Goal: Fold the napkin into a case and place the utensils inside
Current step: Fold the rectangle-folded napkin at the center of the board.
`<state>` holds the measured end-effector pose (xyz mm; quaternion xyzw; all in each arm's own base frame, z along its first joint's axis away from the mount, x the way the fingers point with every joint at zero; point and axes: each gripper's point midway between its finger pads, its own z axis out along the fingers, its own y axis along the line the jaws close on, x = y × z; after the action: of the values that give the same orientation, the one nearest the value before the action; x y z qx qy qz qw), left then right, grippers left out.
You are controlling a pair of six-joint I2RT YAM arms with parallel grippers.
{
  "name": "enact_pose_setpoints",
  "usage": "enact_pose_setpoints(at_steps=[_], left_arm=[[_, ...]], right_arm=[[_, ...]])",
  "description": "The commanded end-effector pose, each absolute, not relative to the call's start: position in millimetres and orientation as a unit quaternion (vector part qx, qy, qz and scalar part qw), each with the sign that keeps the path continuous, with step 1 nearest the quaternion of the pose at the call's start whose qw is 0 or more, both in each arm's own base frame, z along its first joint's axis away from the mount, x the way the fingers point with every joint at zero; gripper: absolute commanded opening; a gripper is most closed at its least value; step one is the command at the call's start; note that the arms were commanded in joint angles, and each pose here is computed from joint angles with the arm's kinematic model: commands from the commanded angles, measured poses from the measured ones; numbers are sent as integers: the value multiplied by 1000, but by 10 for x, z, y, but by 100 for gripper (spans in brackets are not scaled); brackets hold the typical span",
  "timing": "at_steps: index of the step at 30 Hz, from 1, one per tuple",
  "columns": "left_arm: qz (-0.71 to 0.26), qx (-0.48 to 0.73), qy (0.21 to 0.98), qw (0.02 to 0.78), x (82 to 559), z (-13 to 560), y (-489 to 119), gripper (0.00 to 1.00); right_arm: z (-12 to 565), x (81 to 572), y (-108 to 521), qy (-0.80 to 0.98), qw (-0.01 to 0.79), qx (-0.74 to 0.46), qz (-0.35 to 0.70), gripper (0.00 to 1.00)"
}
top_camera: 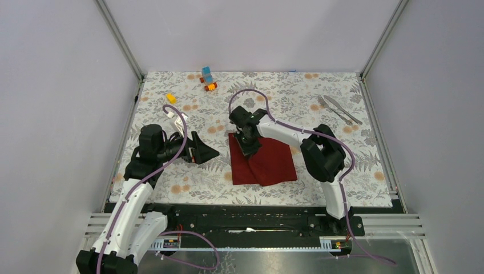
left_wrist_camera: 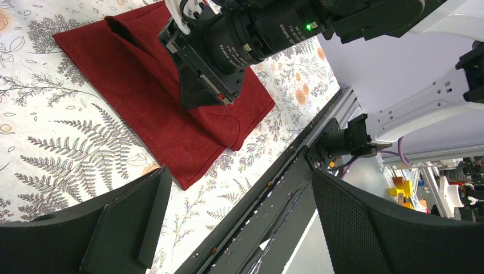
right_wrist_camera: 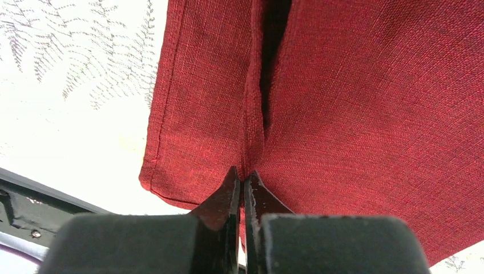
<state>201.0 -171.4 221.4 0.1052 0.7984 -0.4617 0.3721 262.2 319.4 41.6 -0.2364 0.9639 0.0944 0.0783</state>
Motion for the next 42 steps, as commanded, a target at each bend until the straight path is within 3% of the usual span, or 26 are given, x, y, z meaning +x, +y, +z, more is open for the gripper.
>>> enact_pose_setpoints(at_steps=[1,15,42], left_arm=[[-457,115,788,396,2059,2277,-1708,99],[-456,114,790,394,2062,2263,-1705,99],[-457,113,790,393,2068,2260,-1700,99]], right_arm=[[494,2643,3392,964,82,-224,118,0],[394,2680,3495,967,66,-215,122,0],[831,2621,3416,964,99,-205,135,0]])
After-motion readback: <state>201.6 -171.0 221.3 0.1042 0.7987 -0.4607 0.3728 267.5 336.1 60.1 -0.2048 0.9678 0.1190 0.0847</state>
